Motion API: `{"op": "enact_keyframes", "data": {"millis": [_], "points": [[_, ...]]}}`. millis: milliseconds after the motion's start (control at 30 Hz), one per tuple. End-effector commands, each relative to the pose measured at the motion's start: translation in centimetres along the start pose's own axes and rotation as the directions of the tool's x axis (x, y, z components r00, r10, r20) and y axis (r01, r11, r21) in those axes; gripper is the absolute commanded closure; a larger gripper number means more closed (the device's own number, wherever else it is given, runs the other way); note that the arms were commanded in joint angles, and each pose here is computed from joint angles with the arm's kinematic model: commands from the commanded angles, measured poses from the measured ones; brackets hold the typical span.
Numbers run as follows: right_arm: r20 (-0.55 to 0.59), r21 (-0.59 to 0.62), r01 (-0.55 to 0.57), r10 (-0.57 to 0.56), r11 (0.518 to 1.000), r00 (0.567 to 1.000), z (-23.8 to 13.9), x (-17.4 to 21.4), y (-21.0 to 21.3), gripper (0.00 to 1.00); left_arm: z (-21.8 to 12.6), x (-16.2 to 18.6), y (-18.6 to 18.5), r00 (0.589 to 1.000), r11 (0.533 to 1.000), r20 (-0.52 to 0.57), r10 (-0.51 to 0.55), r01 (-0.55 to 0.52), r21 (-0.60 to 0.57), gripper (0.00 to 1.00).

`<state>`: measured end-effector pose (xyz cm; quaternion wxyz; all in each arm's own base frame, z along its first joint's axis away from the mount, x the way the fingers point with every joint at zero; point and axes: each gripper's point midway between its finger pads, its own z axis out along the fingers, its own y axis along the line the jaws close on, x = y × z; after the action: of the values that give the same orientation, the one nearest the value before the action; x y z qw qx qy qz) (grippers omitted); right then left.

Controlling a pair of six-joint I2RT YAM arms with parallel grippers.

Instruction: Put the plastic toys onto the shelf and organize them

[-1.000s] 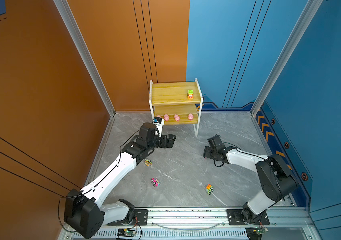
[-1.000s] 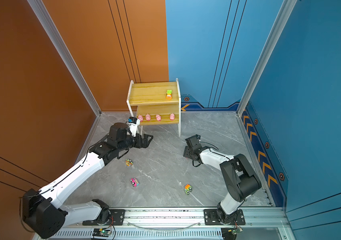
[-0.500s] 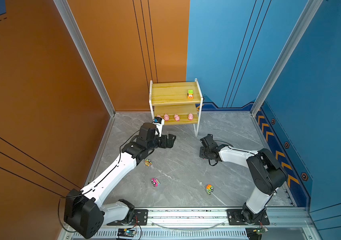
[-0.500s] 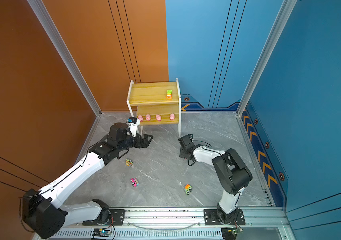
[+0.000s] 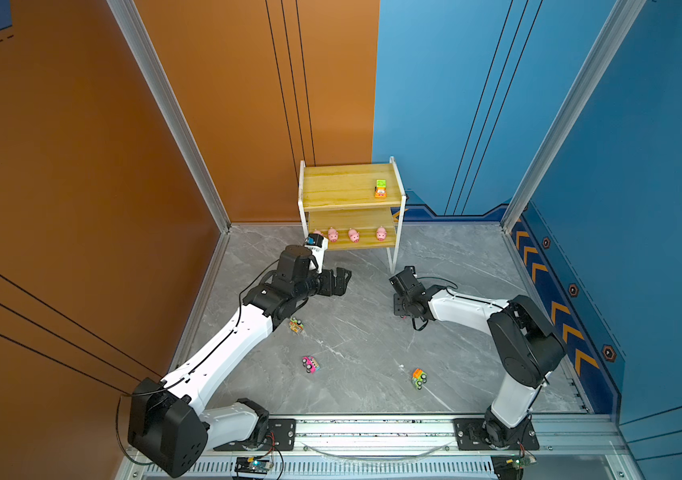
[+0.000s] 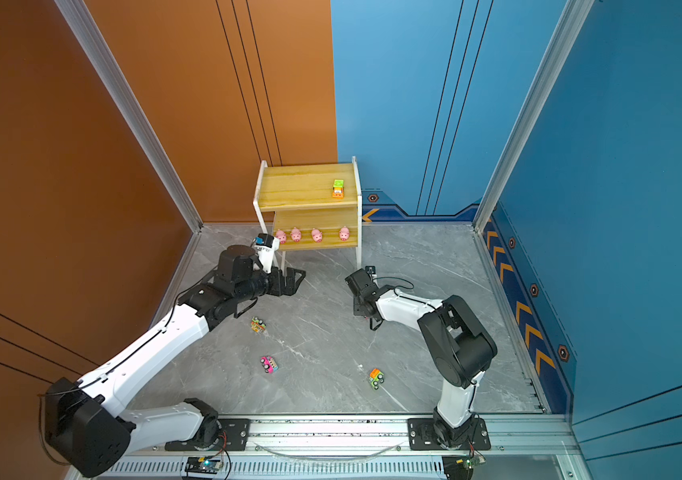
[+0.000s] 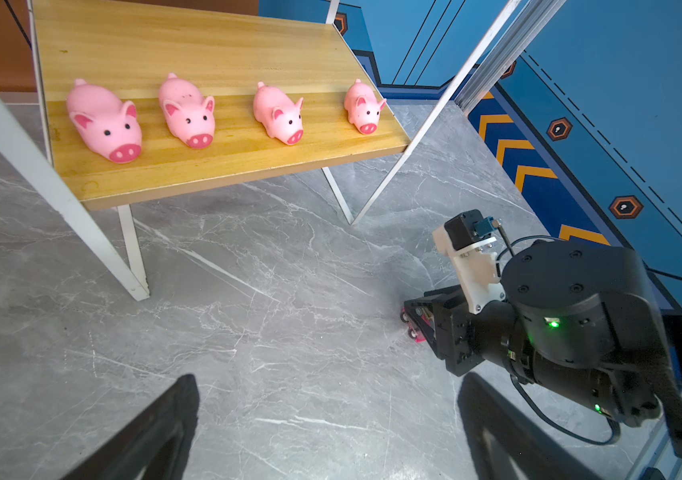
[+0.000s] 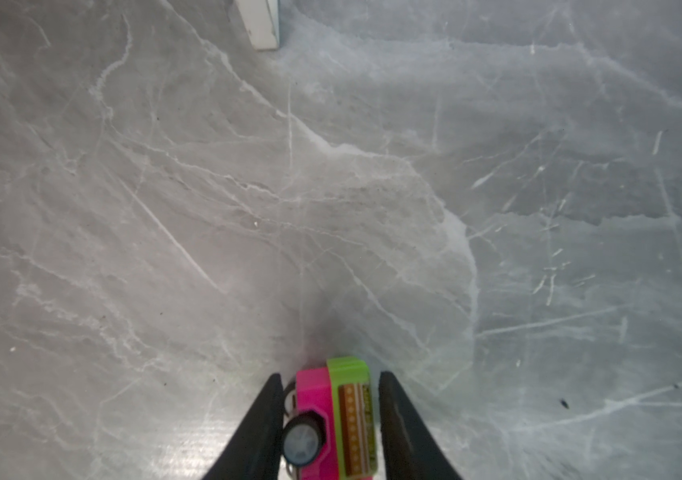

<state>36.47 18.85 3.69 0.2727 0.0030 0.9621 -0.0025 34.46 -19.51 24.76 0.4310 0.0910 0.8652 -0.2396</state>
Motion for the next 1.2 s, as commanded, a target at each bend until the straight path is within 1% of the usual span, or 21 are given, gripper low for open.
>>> {"op": "enact_keyframes", "data": {"millis": [0,67,167,467,567,767,867,1000,1067,1167], "points": [[-0.026,0.06,0.036,-0.035,0.998,0.999,0.2,0.6,-0.9,0.51,-0.4,-1.0,-0.1,1.0,1.0,0.017,0.003,-0.003,0.0,0.02],[-0.028,0.061,0.038,-0.037,0.997,0.999,0.2,0.7,-0.9,0.49,-0.3,-1.0,-0.1,1.0,1.0,0.015,0.003,-0.003,-0.001,0.02],[-0.035,0.057,0.037,-0.035,0.998,0.999,0.4,0.8,-0.9,0.49,-0.4,-1.0,-0.1,1.0,1.0,0.017,0.002,-0.002,0.0,0.02],[-0.046,-0.025,0.011,-0.012,1.0,0.999,1.2,1.3,0.1,0.58,-0.4,-1.1,-0.1,1.0,1.0,0.019,0.004,-0.004,-0.001,0.02],[-0.049,-0.043,0.009,-0.011,0.999,0.999,1.3,1.3,0.4,0.62,-0.4,-1.1,0.0,1.0,1.0,0.02,0.003,-0.003,-0.004,0.02],[-0.055,-0.04,0.018,-0.021,0.999,0.998,1.5,1.6,0.4,0.67,-0.6,-1.2,0.0,1.0,1.0,0.025,0.005,-0.005,-0.005,0.02],[-0.04,-0.001,0.053,-0.053,0.999,0.998,0.9,1.2,0.1,0.7,-0.6,-1.2,0.0,1.0,1.0,0.025,0.004,-0.004,-0.005,0.02],[-0.023,0.099,0.146,-0.144,0.984,0.989,-0.2,0.4,-0.3,0.7,-0.7,-1.4,0.2,1.0,1.0,0.031,0.0,0.0,-0.009,0.02],[-0.017,0.163,0.199,-0.199,0.966,0.98,-0.7,0.0,-0.4,0.7,-1.0,-1.7,0.5,0.999,1.0,0.04,-0.004,0.004,-0.014,0.02],[-0.018,0.281,0.285,-0.292,0.917,0.956,-1.5,-0.5,-0.8,0.7,-1.4,-2.1,1.2,0.998,0.999,0.056,-0.013,0.015,-0.03,0.02]]}}
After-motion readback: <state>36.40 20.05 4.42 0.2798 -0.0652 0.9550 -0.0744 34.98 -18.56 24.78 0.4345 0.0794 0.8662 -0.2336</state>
